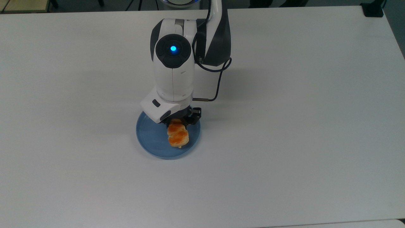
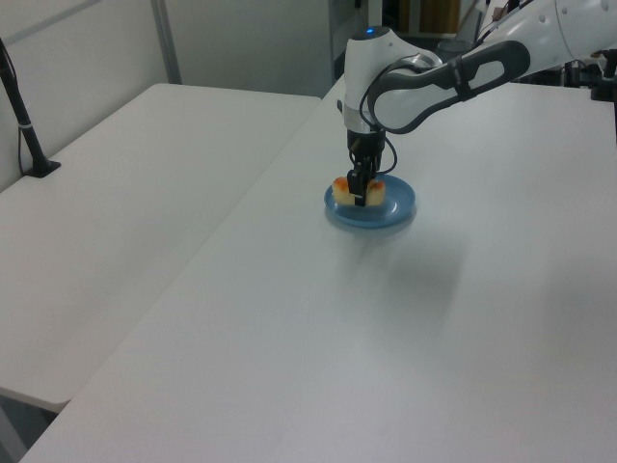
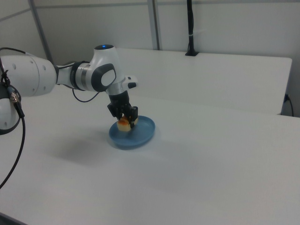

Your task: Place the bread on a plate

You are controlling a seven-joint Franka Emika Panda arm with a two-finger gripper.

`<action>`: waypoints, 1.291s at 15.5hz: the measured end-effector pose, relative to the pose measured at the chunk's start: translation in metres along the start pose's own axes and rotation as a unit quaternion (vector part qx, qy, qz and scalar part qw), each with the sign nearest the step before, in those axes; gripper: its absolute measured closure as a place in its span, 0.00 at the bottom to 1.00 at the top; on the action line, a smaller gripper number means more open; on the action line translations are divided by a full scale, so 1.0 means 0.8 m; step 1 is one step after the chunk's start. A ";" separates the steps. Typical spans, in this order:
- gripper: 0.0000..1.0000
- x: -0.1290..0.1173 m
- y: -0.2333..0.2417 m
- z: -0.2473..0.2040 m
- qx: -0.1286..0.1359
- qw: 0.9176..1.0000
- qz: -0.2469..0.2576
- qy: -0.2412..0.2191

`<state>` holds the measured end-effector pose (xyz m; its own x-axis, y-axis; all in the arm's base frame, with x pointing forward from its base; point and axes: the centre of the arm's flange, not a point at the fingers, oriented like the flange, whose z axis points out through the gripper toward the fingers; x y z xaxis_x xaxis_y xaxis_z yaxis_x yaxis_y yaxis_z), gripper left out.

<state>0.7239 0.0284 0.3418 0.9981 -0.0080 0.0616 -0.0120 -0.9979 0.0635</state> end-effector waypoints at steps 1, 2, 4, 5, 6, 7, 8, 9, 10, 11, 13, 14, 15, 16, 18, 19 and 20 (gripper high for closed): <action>0.45 0.000 0.006 0.000 -0.007 1.000 -0.001 0.000; 0.36 0.000 0.011 0.002 -0.013 1.000 -0.002 -0.002; 0.16 -0.003 0.017 0.009 -0.018 1.000 -0.002 -0.007; 0.06 -0.004 0.018 0.011 -0.019 1.000 -0.002 -0.009; 0.00 -0.004 0.018 0.013 -0.020 1.000 -0.002 -0.010; 0.00 -0.004 0.018 0.013 -0.021 1.000 -0.003 -0.010; 0.00 -0.004 0.018 0.013 -0.021 1.000 -0.003 -0.010; 0.00 -0.004 0.018 0.013 -0.021 1.000 -0.003 -0.010; 0.00 -0.004 0.018 0.012 -0.021 1.000 -0.003 -0.010; 0.00 -0.003 0.018 0.010 -0.021 1.000 -0.003 -0.008; 0.00 0.000 0.018 -0.006 -0.019 1.000 0.001 0.002; 0.00 0.000 0.018 -0.019 -0.017 1.000 0.004 0.007; 0.00 -0.003 0.018 -0.035 -0.014 1.000 0.005 0.005; 0.00 -0.006 0.020 -0.053 -0.011 1.000 0.007 0.004; 0.00 -0.014 0.023 -0.100 -0.001 1.000 0.011 0.007; 0.00 -0.021 0.025 -0.127 0.007 1.000 0.015 0.009; 0.00 -0.028 0.028 -0.155 0.015 1.000 0.017 0.012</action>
<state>0.6935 0.0140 0.4650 0.9953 -0.0409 0.0873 -0.0438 -0.9986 0.0313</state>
